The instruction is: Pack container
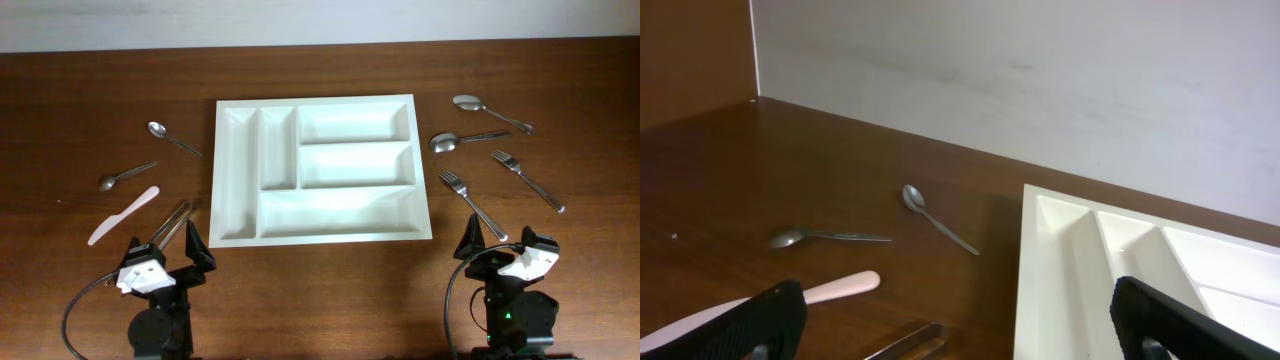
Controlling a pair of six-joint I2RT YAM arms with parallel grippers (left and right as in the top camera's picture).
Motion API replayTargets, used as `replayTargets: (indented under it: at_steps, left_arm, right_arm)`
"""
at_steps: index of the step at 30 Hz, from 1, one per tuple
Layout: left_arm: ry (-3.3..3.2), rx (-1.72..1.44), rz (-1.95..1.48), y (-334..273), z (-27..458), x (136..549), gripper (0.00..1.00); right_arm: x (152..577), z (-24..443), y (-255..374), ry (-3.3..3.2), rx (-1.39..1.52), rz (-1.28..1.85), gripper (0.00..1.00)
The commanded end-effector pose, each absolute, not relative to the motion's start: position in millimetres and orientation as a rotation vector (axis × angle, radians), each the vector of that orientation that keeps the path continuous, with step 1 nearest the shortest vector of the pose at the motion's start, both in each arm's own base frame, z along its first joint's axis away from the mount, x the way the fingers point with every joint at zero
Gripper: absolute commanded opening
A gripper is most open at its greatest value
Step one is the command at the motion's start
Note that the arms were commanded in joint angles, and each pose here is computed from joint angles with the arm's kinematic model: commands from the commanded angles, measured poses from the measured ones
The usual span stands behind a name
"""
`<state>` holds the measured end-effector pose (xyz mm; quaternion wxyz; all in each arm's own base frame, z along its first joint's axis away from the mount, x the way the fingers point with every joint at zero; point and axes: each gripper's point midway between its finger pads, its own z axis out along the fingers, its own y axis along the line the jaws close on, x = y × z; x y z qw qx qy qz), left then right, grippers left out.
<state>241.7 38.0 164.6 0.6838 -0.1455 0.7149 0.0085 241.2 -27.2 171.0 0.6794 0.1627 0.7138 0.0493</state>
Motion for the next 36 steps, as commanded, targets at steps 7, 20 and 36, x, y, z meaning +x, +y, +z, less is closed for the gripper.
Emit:
replayTargets:
  at_steps: [7, 20, 36]
  left_arm:
    - [1.607, -0.312, 0.024, 37, 161, 242, 0.99]
    - [1.607, -0.312, 0.024, 37, 161, 242, 0.99]
    - [1.607, -0.312, 0.024, 37, 161, 242, 0.99]
  right_arm:
    - [241, 169, -28, 1.6, 0.378, 0.109, 0.99]
    - [241, 169, -28, 1.6, 0.378, 0.109, 0.99]
    - [235, 205, -31, 1.525, 0.383, 0.109, 0.99]
